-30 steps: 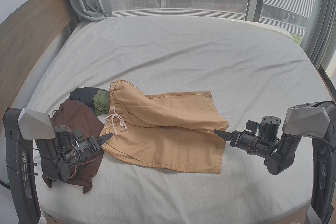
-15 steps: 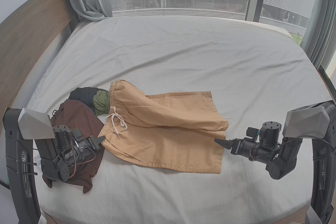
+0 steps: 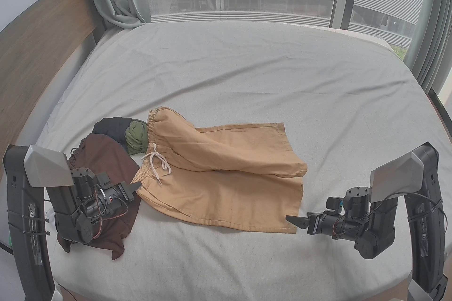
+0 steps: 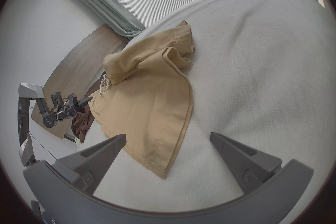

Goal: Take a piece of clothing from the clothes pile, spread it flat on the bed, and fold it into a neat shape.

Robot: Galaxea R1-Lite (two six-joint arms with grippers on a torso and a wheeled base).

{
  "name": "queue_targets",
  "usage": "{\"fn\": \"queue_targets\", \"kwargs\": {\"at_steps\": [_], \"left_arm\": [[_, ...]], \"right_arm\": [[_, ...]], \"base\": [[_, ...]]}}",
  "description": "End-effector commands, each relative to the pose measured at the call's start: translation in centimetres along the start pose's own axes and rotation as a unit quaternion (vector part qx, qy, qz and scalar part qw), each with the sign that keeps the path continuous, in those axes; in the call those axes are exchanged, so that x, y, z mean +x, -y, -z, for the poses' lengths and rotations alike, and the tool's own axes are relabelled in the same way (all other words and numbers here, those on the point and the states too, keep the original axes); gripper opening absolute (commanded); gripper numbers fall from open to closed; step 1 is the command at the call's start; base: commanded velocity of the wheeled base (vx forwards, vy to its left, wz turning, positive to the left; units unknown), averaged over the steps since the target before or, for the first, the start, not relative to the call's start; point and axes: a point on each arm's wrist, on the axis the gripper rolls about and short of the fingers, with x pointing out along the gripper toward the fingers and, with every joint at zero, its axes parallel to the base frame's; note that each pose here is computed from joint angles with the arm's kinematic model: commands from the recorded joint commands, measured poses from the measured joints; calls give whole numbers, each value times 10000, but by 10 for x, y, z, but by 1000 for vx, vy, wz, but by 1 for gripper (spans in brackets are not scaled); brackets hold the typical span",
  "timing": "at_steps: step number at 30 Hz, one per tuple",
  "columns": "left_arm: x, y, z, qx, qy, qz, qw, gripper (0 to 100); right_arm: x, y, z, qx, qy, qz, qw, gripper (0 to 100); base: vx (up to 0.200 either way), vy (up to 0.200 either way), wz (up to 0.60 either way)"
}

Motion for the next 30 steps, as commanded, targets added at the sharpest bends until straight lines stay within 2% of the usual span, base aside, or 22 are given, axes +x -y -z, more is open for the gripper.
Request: {"fn": "queue_targets", "kwargs": {"at_steps": [1,8,13,20,21,30], "left_arm": [[0,0,0,10,12,8,10000,0],[1,3,1,36,13,50,10000,0],[1,2,1,36,13,50,10000,0],[1,2,1,33,18,44,10000,0],[1,2,0,37,24,47,10000,0],[1,1,1,31,22,38,10000,0]], "right_arm": [[4,-1,12,36,-234,-4,9997,100],[10,-11,25,32,-458,-128,9989,100],[13,-21,25,388,-462,-208,9980,100],[14,-25,24,671,-456,-241,9964,100],[14,-25,24,671,-456,-241,9964,0],[14,-22,23,687,-345,-55,9970,0]], "base": [[0,0,0],[0,0,0],[0,0,0],[0,0,0],[0,0,0],[0,0,0]]}}
